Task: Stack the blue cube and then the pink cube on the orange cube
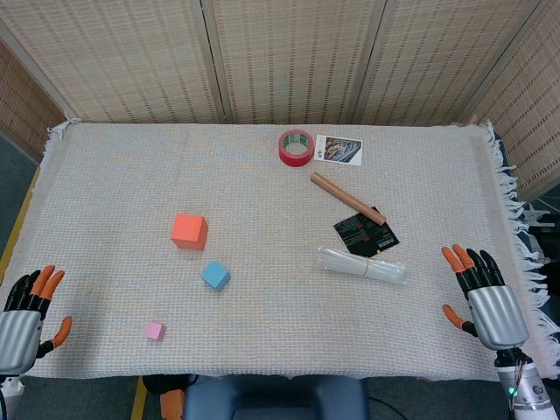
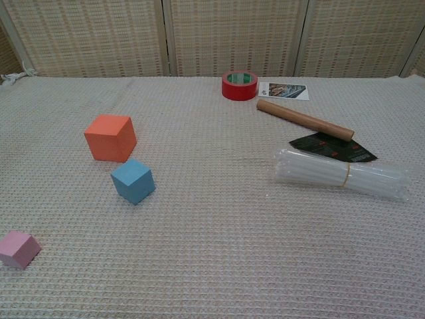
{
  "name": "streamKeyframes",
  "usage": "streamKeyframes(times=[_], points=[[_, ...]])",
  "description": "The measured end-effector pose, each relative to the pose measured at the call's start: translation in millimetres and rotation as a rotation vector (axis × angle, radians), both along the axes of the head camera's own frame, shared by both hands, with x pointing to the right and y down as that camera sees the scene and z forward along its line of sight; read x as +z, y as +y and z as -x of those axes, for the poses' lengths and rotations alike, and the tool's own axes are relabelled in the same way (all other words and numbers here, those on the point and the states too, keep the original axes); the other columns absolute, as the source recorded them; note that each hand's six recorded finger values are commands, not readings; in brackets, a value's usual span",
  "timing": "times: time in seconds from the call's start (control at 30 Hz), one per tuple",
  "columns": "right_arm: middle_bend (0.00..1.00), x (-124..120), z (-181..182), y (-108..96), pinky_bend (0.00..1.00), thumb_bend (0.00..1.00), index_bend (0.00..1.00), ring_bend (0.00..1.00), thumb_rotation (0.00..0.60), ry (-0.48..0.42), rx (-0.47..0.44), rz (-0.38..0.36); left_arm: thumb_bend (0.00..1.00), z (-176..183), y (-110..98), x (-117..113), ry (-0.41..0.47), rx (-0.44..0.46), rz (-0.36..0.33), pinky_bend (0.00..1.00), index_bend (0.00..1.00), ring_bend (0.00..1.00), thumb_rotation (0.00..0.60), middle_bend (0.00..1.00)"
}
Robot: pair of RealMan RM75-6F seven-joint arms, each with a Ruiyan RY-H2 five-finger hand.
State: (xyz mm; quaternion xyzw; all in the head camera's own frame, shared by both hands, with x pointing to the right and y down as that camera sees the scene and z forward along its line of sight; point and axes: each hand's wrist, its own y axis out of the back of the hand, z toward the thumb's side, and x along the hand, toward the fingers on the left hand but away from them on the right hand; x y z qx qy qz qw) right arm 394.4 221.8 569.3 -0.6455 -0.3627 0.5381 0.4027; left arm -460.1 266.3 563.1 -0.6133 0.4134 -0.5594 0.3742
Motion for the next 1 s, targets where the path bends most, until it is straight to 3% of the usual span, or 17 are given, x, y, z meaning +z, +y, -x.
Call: streamKeyframes(times=[0.17,0.27,0.33,0.5,0.6,0.67,0.77,1.0], points=[[0.00,-0.9,0.0,0.9,0.00,0.15,0.00,0.00,0.600,-0.005,0.002,0.005,0.39,-4.6,-0.1,5.2,0.005,0.018,0.016,0.13,0.05,0.00,0.600,0.00],[0.00,-2.8,-0.3,1.5,0.00,0.15,0.00,0.00,0.600,-0.010,0.005,0.004,0.39,-13.7,-5.0,11.1,0.019,0.055,0.022,0.25,0.05,0.05,0.600,0.08],[0.00,-4.5,-0.9,1.3,0.00,0.15,0.00,0.00,0.600,-0.012,0.006,-0.001,0.39,-21.7,-11.0,15.5,0.027,0.089,0.024,0.40,0.06,0.17,0.600,0.20],[0.00,-6.3,-1.9,-0.1,0.00,0.15,0.00,0.00,0.600,-0.017,0.011,-0.007,0.39,-46.4,-31.6,28.4,0.069,0.177,0.050,0.85,0.09,0.65,0.600,0.75],[0.00,-7.1,-1.8,-1.5,0.00,0.15,0.00,0.00,0.600,-0.019,0.012,-0.012,0.39,-63.7,-44.5,39.7,0.087,0.230,0.084,0.98,0.13,0.84,0.600,0.92],[0.00,-6.4,-2.0,-1.9,0.00,0.15,0.00,0.00,0.600,-0.018,0.013,-0.011,0.39,-76.6,-53.0,48.0,0.092,0.269,0.102,1.00,0.15,0.92,0.600,0.98],[0.00,-4.5,-2.8,-2.7,0.00,0.15,0.00,0.00,0.600,-0.015,0.018,-0.005,0.39,-99.7,-62.7,63.3,0.082,0.341,0.130,1.00,0.16,0.98,0.600,1.00],[0.00,-2.0,-5.1,-4.5,0.00,0.15,0.00,0.00,0.600,-0.008,0.028,0.004,0.36,-143.8,-65.7,92.8,-0.010,0.507,0.164,1.00,0.17,1.00,0.600,1.00]])
